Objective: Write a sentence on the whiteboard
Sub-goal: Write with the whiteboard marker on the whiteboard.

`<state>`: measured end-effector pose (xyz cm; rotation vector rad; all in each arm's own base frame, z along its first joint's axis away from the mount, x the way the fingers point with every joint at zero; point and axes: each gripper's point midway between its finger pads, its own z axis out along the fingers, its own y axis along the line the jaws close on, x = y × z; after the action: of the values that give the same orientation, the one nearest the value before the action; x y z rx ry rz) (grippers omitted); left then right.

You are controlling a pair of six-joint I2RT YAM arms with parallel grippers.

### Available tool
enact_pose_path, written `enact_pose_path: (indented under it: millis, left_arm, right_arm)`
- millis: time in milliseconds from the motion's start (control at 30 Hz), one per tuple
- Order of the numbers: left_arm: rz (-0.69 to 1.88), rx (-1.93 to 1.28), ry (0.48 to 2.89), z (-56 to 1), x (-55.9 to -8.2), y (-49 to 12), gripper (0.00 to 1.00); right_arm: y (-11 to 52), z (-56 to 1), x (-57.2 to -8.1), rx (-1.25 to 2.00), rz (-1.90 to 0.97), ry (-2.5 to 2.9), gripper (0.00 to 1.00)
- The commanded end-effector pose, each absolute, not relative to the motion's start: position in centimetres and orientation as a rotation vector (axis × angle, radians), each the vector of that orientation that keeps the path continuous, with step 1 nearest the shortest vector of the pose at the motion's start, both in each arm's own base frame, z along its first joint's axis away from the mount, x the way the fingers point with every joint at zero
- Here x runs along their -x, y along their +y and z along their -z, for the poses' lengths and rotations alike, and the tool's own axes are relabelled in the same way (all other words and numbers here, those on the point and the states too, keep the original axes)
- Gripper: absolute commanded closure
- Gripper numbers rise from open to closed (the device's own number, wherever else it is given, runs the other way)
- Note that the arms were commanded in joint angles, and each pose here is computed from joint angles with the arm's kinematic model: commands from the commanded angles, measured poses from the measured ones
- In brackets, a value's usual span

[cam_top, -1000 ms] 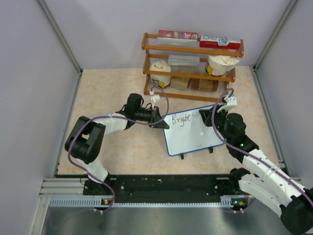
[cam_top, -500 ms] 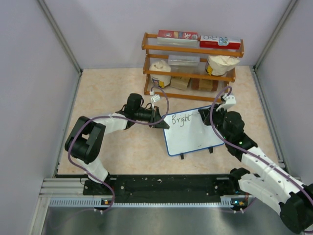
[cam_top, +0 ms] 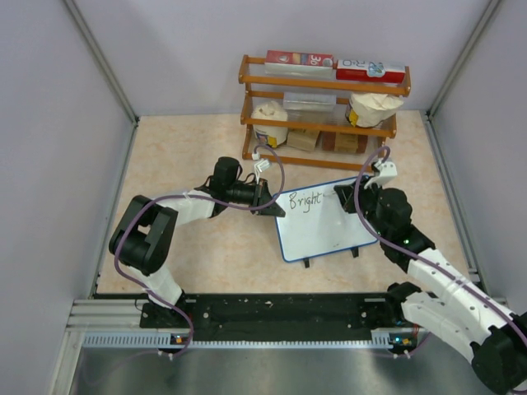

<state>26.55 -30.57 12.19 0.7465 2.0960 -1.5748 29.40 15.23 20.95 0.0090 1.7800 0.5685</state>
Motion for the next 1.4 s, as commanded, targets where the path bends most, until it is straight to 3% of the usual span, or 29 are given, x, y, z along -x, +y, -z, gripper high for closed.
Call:
enact_pose_path:
  millis: [0, 433, 867, 1367]
  left_arm:
    - [1.407, -0.764, 2.171, -8.3, -27.3, -30.0, 1.00]
    - [1.407, -0.767, 2.168, -8.4, -27.3, -30.0, 1.00]
    - [1.405, -0.764, 2.169, -8.4, -27.4, -30.0, 1.00]
    - [1.407, -0.767, 2.168, -8.4, -27.3, -30.1, 1.00]
  right_arm:
    - [15.1, -21.2, -29.0, 0.012, -0.578, 1.764, 1.00]
    - [15.2, -20.4, -28.5, 0.018, -0.586, 1.782, 1.00]
    - [15.3, -24.9, -30.3, -0.026, -0.593, 1.667, 1.00]
    - [15.0, -22.5, -30.2, -0.025, -0.561, 1.723, 1.00]
